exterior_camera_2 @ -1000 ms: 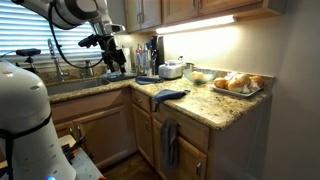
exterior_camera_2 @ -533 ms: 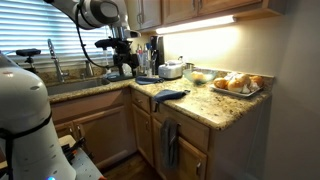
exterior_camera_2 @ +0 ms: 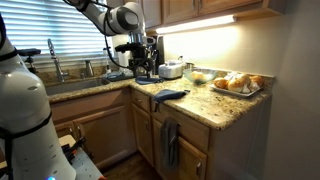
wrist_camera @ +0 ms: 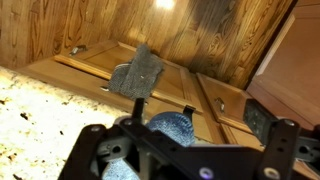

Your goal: Put the towel on the counter on the hook hanging on the top drawer

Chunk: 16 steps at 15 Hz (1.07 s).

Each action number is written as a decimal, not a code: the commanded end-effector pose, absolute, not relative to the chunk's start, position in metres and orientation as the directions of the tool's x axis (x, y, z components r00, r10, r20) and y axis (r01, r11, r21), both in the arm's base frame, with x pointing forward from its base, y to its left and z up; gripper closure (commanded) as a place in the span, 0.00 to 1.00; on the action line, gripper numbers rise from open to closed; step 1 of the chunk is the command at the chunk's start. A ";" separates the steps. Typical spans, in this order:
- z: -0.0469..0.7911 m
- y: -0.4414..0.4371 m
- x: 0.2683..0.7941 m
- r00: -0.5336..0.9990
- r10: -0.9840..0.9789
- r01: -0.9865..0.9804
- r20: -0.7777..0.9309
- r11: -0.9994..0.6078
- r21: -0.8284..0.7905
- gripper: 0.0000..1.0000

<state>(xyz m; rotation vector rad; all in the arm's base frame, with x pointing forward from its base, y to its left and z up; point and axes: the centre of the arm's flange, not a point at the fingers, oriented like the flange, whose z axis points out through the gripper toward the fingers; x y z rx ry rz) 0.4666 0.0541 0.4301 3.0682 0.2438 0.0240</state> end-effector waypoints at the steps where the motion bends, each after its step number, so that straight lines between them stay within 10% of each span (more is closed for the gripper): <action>1: 0.414 0.046 0.511 0.990 0.143 0.144 -0.012 -0.984 0.106 0.00; 16: 0.377 0.024 0.561 0.977 0.205 0.197 0.056 -0.972 0.125 0.00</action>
